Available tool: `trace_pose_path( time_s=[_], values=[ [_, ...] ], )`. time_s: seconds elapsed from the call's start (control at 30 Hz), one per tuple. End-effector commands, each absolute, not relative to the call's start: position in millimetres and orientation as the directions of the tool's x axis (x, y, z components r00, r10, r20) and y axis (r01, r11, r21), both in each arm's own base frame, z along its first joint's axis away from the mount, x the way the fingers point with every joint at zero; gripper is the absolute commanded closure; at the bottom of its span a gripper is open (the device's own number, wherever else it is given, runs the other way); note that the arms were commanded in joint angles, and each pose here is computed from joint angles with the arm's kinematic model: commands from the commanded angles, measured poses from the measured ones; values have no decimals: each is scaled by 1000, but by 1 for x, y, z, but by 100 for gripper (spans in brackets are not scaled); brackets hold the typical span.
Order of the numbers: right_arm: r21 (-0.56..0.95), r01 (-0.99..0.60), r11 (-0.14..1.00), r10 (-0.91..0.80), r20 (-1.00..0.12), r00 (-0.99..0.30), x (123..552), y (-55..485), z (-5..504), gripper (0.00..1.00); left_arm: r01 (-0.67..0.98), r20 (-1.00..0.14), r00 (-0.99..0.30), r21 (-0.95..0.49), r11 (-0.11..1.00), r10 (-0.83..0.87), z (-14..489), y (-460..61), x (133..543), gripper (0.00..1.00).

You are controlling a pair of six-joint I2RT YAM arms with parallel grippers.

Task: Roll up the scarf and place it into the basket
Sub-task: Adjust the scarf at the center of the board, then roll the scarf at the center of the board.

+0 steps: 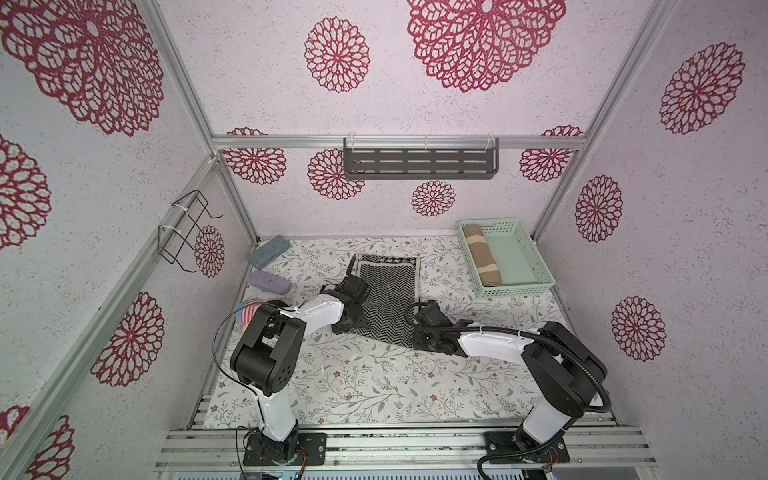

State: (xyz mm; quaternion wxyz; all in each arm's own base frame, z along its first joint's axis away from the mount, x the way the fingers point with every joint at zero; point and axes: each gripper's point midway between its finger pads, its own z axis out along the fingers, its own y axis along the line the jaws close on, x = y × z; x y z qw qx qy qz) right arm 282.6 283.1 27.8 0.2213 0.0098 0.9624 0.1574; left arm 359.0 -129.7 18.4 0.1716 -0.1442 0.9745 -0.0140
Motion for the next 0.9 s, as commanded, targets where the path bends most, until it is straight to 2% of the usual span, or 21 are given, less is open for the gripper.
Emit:
trace_pose_path(
  time_s=[0.0,0.13,0.33,0.47,0.5,0.57,0.7,0.87],
  values=[
    [247,-39,968,42,-314,-949,256,292,-4,57,-323,-339,-887,-33,946,-315,25,-98,347,46],
    [235,-107,966,-18,-353,-936,263,312,9,57,-413,-306,-858,-70,908,-413,25,-71,323,46],
    [81,-308,948,-220,-535,-816,276,302,67,48,-411,-351,-811,-225,883,-467,65,-76,326,40],
    [-103,-477,873,-439,-592,-676,274,307,92,38,-421,-426,-758,-260,869,-495,102,-69,333,22],
    [-155,-514,844,-496,-589,-638,272,311,95,36,-429,-442,-743,-262,864,-503,109,-66,333,18],
    [-287,-576,765,-622,-563,-545,269,322,95,35,-449,-471,-708,-274,850,-526,124,-57,332,1],
    [-496,-633,594,-798,-463,-386,267,345,83,29,-488,-495,-647,-314,814,-579,141,-40,326,3],
    [-578,-665,473,-876,-386,-289,275,365,64,26,-530,-531,-574,-338,777,-623,155,-19,314,3]
  ],
)
